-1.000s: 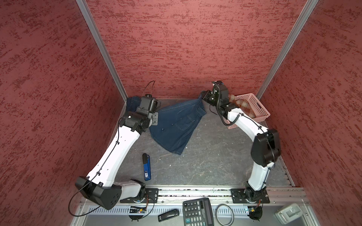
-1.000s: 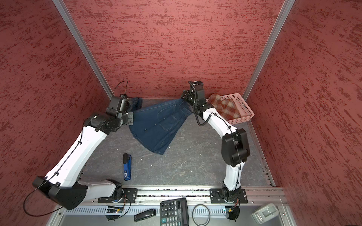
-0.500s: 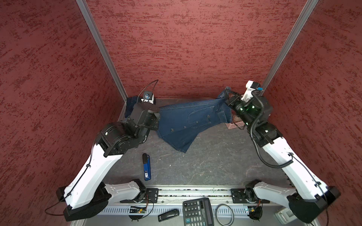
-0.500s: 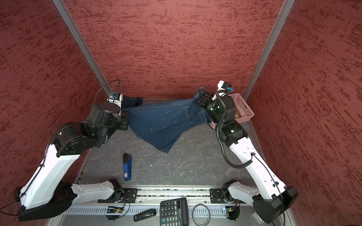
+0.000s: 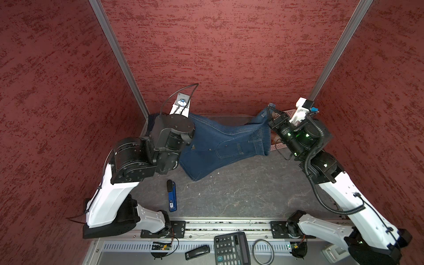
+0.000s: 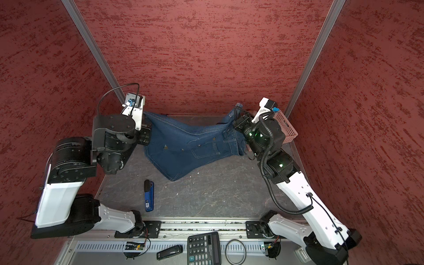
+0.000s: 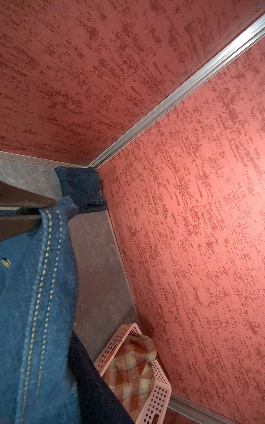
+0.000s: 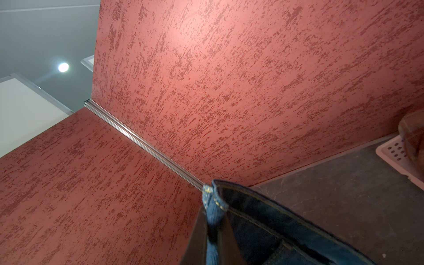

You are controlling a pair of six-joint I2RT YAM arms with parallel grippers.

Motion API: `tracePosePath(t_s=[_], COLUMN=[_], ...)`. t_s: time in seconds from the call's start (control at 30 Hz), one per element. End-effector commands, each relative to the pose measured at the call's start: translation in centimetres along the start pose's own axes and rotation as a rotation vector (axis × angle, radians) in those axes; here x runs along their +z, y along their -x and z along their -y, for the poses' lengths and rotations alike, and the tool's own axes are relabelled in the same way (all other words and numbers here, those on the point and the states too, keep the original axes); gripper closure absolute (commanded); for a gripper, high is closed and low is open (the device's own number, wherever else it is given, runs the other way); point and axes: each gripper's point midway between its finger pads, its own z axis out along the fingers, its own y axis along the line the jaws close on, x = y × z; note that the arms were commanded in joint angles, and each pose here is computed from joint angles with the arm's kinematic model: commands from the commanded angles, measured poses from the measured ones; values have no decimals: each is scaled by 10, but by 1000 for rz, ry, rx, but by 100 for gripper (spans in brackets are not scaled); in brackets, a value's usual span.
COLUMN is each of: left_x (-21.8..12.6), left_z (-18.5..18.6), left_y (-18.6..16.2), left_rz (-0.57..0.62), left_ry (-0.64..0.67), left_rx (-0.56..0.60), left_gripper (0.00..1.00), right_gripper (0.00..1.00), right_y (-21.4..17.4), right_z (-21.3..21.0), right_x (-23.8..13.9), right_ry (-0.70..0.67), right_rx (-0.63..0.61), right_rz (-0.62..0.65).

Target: Fold and stack the skirts

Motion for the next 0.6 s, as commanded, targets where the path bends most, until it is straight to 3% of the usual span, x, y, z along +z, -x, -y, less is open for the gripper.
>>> tracePosePath(t_s=[0.0,0.17,0.27,0.43,0.57], left_x=[-18,-16,11,101,204], left_z=[-22,-13,-11,-11,3], left_y=[-2,-13,-21,-64,-136], left_rz=[30,-15,-101,-295,-479], left_ry=[58,9,-20,-104,-165], left_rx=[-20,-3,-21,-149,-253], left_gripper=[100,100,100,100,100], right_gripper=[100,100,100,100,100], right_y=[15,7,-1,-35,-86], right_z=[-3,16,22,52,137], right_x=[-27,-45,-37,24,102], right_ry=[6,-47,-81,-154,-251], right_rx=[62,118,140,221,402], right_rz=[52,25,6,-79,-200])
